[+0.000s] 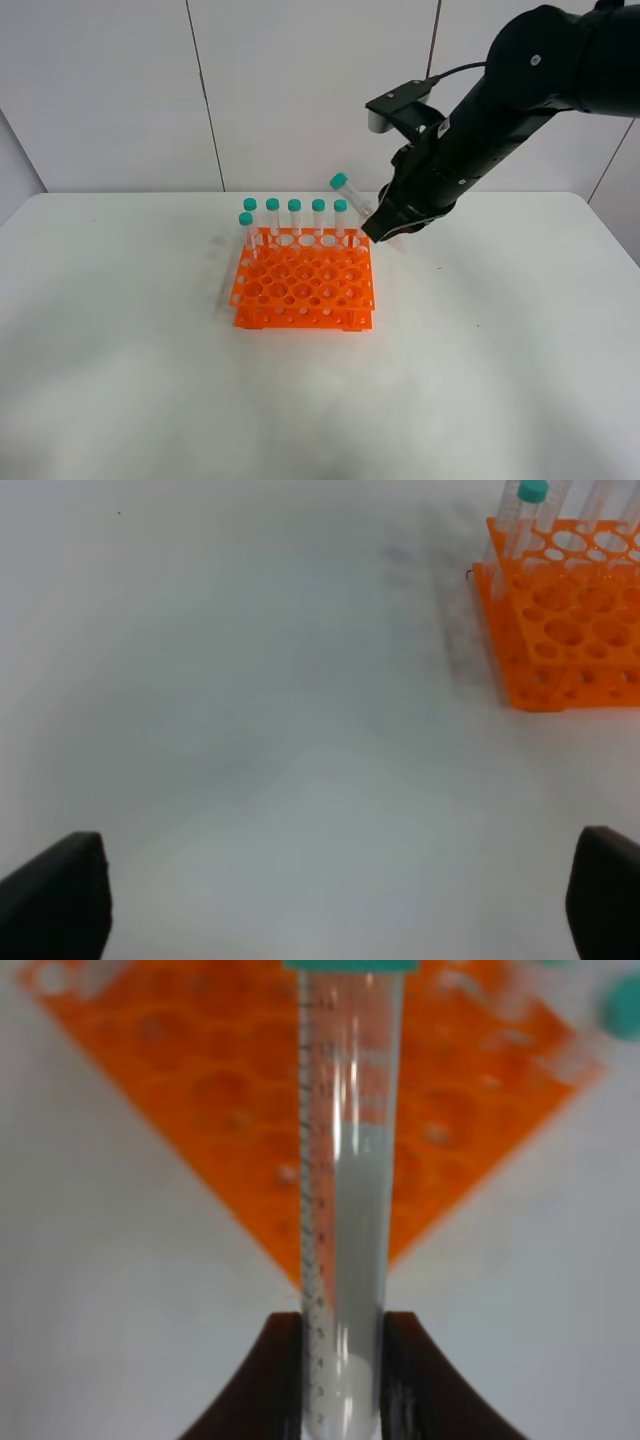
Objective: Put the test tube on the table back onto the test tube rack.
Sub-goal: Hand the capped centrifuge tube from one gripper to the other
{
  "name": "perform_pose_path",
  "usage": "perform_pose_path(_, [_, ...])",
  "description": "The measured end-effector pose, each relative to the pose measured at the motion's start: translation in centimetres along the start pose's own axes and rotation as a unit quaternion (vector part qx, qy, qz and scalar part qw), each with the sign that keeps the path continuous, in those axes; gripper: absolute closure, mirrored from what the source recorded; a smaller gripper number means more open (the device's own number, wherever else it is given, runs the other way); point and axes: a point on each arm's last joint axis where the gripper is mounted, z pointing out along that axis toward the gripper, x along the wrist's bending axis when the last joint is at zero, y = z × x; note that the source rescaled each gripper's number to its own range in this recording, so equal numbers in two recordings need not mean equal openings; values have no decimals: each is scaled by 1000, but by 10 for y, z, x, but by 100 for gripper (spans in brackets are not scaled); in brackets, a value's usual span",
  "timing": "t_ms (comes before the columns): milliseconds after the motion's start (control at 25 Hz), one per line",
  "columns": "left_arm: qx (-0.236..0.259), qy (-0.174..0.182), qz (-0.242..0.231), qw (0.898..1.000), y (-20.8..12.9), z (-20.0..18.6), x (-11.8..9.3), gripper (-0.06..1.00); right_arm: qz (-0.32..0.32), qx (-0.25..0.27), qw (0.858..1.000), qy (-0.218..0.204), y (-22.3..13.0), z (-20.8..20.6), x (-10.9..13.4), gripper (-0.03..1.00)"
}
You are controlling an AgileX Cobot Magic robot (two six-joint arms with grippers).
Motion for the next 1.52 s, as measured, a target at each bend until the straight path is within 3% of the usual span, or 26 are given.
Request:
perform_pose_path(240, [0,0,0,1000,0,0,0,-6,-92,-5,994,54,6,1,25,97])
perform_pose_path(440, [0,0,0,1000,0,0,0,-6,-182,10,976,123,0,-1,37,97])
perform_pose_path(560, [0,0,0,1000,0,0,0,-6,-174,8,973,150,-2,-3,36,97])
perform_pose_path(800, [0,0,0,1000,0,0,0,-6,-116,-29,982,144,-4,-6,12,97])
perform_pose_path(1120, [-11,0,-5,1000,4,-1,0,-6,-123,-51,976,170,-3,-5,18,97])
perform_pose_path(1320, [-37,-28,-36,998,53,10,-3,-6,-123,-61,975,178,-9,4,22,97])
perform_pose_path(1520, [5,-91,-75,993,98,66,-10,-6,-120,-94,971,183,-4,7,23,97])
